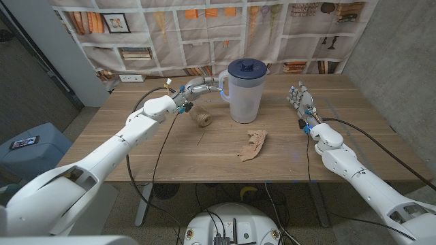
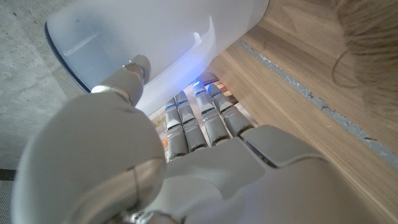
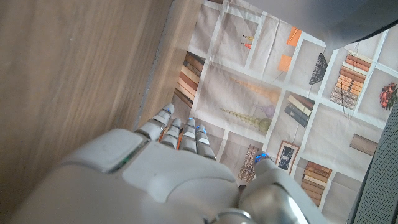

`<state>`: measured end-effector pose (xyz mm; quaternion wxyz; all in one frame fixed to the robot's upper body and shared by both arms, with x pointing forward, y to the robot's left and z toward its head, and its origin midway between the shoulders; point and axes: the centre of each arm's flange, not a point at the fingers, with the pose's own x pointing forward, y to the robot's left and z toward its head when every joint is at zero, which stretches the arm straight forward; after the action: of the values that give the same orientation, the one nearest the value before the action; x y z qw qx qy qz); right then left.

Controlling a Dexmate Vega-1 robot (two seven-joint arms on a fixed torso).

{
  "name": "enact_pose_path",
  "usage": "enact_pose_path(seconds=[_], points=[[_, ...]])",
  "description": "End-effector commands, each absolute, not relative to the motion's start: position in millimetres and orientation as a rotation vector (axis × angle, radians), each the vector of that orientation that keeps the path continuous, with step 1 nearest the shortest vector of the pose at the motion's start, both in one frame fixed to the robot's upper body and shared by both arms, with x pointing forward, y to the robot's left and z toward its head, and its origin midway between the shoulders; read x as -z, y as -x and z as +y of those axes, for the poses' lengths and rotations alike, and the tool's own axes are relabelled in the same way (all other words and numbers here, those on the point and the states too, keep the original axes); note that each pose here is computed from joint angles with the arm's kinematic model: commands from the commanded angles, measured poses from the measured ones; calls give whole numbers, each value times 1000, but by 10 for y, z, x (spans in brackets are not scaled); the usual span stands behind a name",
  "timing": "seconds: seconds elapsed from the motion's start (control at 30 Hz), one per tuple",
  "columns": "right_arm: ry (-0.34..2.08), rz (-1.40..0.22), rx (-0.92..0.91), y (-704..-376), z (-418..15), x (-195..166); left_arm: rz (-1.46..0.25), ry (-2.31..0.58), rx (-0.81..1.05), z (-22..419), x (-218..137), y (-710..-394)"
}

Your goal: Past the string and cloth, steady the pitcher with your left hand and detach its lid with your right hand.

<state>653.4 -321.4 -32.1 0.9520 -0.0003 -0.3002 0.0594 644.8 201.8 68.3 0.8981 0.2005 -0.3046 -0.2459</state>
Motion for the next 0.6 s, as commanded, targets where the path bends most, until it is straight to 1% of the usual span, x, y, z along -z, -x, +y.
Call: enact_pose_path(seconds=[0.03,0.6], points=[[0,-612,-123,-6542,-3225,314,-629,-380,464,1974,-627,-6445],[-6,-611,-122,-6558,-3238,323,-623,-351,450,1921,-586,-6447]])
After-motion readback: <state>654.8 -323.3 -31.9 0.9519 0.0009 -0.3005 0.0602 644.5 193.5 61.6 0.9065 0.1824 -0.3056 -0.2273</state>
